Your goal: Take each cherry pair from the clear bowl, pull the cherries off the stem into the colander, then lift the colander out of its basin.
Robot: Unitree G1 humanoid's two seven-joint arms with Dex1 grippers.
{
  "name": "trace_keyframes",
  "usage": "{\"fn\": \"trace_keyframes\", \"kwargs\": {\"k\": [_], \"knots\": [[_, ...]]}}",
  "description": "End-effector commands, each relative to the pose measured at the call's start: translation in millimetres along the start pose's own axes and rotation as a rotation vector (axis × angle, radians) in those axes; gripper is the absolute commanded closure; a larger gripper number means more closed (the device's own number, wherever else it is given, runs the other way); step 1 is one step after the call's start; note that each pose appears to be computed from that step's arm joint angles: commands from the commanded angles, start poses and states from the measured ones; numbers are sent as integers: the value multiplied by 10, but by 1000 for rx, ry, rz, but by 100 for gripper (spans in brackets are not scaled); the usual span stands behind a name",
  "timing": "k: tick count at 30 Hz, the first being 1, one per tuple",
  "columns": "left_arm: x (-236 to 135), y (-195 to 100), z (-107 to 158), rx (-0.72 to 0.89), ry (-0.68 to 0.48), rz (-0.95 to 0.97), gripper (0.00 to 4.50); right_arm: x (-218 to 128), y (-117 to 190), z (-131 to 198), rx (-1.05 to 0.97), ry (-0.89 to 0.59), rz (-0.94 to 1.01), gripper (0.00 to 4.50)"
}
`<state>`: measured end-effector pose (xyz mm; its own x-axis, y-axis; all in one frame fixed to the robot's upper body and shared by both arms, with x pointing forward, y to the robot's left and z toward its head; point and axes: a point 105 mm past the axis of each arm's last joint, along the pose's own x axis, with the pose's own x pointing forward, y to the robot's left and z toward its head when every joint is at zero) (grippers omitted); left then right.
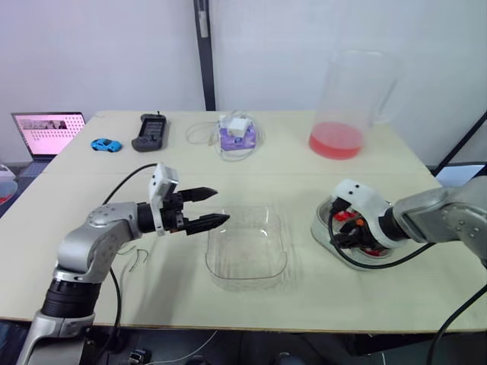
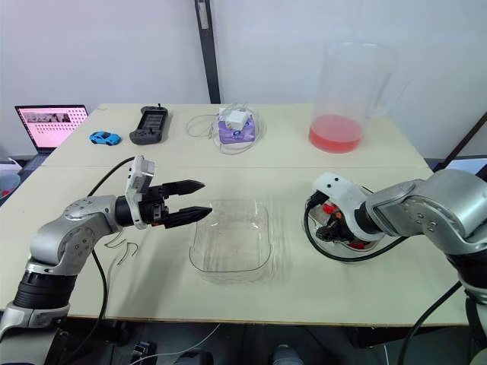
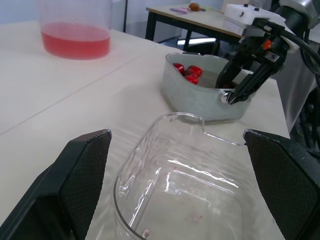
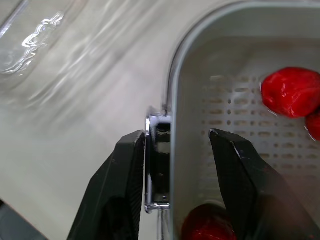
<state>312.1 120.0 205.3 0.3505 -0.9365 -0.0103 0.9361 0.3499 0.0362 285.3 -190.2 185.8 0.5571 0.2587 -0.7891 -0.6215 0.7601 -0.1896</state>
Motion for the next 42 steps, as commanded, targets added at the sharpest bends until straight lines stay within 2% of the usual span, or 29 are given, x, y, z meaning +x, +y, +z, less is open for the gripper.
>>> {"fn": "trace_keyframes", "kwargs": {"k": [1, 5, 8, 10, 27, 42], "knots": [[9, -17, 88, 38, -23, -10, 0, -52, -6, -32, 12, 1, -16, 241], [13, -12, 83, 38, -21, -13, 0, -50, 15, -43, 29, -5, -16, 241], [36, -9, 82, 40, -20, -16, 0, -53, 27, -30, 39, -15, -18, 328], [48, -11, 77, 40, -19, -18, 0, -58, 29, -25, 45, -18, -21, 425], [154, -28, 63, 48, -25, -54, 0, -110, 116, -18, 28, -28, -24, 428], [342, -65, 49, 50, -41, -130, 0, -272, 66, -42, -48, -32, -125, 428]]}}
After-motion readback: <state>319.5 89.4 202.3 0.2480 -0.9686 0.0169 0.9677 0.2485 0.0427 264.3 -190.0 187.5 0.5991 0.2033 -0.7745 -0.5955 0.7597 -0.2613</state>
